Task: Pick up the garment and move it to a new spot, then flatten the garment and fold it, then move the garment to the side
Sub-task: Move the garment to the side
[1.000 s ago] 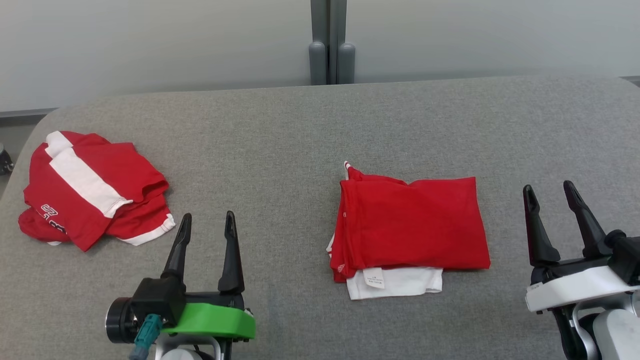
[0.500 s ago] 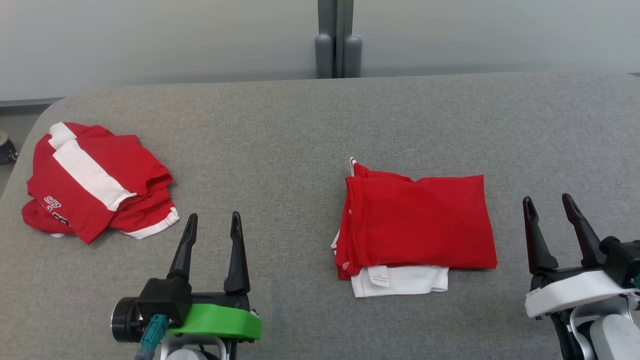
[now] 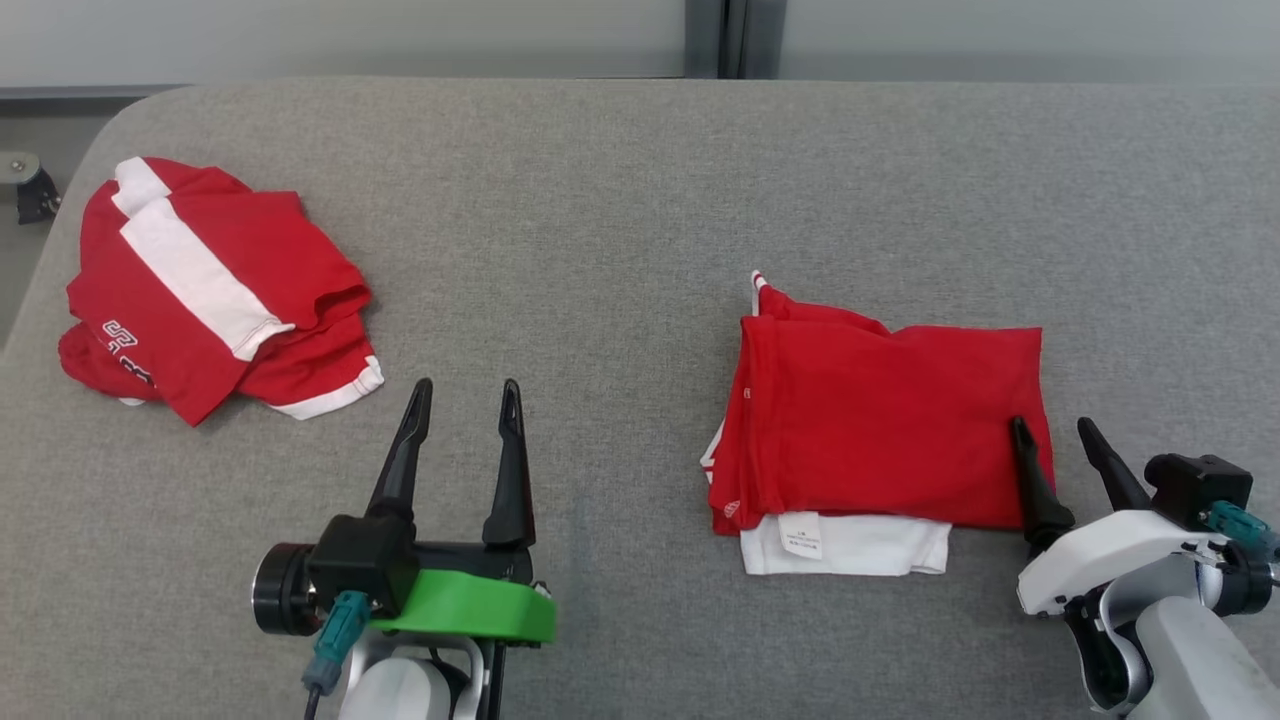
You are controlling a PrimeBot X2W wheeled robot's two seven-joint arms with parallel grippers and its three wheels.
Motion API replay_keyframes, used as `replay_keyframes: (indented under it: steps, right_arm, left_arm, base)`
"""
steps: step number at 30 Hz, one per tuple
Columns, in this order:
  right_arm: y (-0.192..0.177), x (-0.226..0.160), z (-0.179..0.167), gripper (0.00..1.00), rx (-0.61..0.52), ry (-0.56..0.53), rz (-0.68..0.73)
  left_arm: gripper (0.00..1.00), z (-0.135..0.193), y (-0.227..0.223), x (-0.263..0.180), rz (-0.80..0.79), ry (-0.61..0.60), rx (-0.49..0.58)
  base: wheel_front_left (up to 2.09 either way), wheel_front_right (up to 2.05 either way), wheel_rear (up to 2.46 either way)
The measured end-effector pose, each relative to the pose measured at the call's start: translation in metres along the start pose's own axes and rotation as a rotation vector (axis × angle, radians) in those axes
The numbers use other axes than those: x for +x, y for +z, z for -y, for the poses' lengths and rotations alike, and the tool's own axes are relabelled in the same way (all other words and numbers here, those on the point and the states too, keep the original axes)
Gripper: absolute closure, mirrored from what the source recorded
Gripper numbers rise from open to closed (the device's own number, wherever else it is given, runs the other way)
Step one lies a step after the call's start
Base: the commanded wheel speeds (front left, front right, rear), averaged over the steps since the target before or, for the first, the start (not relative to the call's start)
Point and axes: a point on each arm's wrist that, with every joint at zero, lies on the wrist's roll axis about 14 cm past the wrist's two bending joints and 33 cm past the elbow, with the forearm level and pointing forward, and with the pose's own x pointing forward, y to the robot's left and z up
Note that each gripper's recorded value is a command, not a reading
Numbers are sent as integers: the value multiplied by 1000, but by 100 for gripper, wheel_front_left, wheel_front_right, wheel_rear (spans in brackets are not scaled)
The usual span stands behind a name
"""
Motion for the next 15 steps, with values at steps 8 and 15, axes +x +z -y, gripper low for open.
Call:
replay_keyframes:
  steps: [8, 15]
  right_arm:
    - [-28, 21, -12, 0, 44, 34, -98]
    - [-32, 24, -19, 100, -11, 77, -128]
  left_arm:
    - [0, -12, -7, 1, -20, 41, 11]
    - [0, -7, -9, 2, -25, 23, 18]
  base:
    - [0, 0, 0]
    - [0, 0, 0]
